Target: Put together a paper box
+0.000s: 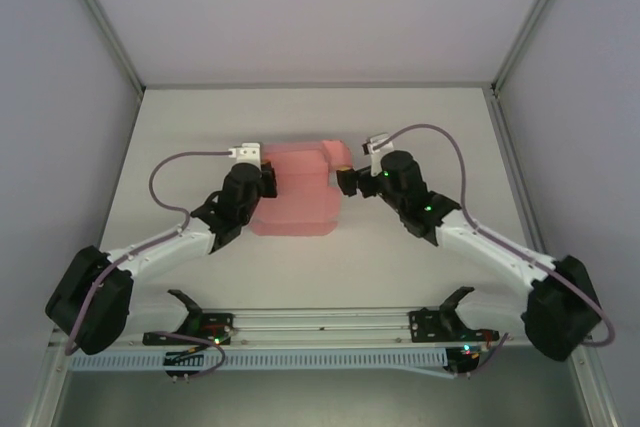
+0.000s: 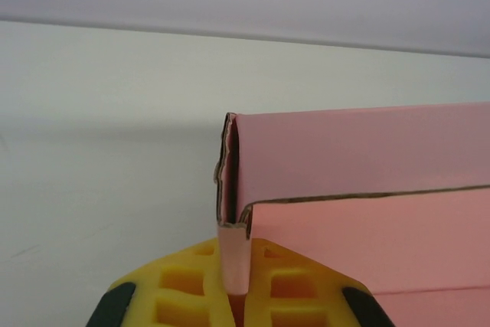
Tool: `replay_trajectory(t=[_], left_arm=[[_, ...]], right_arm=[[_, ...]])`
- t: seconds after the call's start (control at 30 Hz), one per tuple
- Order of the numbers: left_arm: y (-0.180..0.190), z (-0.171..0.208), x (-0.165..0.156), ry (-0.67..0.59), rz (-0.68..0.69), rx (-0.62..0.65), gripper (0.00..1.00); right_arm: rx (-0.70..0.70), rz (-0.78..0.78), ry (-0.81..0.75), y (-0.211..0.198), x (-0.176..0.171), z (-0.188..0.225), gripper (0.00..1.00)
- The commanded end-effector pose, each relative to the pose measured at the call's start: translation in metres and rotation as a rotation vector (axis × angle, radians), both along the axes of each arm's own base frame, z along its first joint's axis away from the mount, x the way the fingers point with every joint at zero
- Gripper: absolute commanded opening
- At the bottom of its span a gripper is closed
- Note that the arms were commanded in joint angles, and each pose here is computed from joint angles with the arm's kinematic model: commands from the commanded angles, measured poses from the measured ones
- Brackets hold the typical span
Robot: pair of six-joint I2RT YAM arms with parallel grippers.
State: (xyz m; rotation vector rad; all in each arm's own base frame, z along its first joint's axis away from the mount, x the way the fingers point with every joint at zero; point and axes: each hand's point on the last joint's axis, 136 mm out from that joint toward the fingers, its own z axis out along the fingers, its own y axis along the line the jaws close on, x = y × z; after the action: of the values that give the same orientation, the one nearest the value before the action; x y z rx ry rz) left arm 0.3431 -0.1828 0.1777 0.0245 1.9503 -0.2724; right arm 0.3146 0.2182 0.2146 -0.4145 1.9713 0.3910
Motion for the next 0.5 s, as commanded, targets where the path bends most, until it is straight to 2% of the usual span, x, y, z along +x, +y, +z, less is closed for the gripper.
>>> replay_trajectory(t=[0.0,0.17,0.3,0.37,0.47], left_arm=[[0.013,0.003,-0.002,0.003,0.030,-0.029,0.00],[0.012,0.010,-0.005,-0.019,-0.012,-0.052,0.00],[0.006,0.016,-0.009,-0.033,-0.058,-0.062,0.00],[0.002,0.017,-0.010,-0.038,-0.083,-0.064,0.00],[0.000,0.018,-0.011,-0.040,-0.096,-0.065,0.00]], right_arm=[[0.026,0.061,0.014,-0.011,-0.023,0.007,1.00],[0.095,-0.035,-0.020,-0.051,-0.013,0.030,1.00],[0.106,-0.130,0.090,-0.083,0.013,0.016,1.00],[0.114,-0.092,0.154,-0.081,0.025,0.004,1.00],[0.102,0.047,0.220,-0.056,0.033,-0.008,1.00]])
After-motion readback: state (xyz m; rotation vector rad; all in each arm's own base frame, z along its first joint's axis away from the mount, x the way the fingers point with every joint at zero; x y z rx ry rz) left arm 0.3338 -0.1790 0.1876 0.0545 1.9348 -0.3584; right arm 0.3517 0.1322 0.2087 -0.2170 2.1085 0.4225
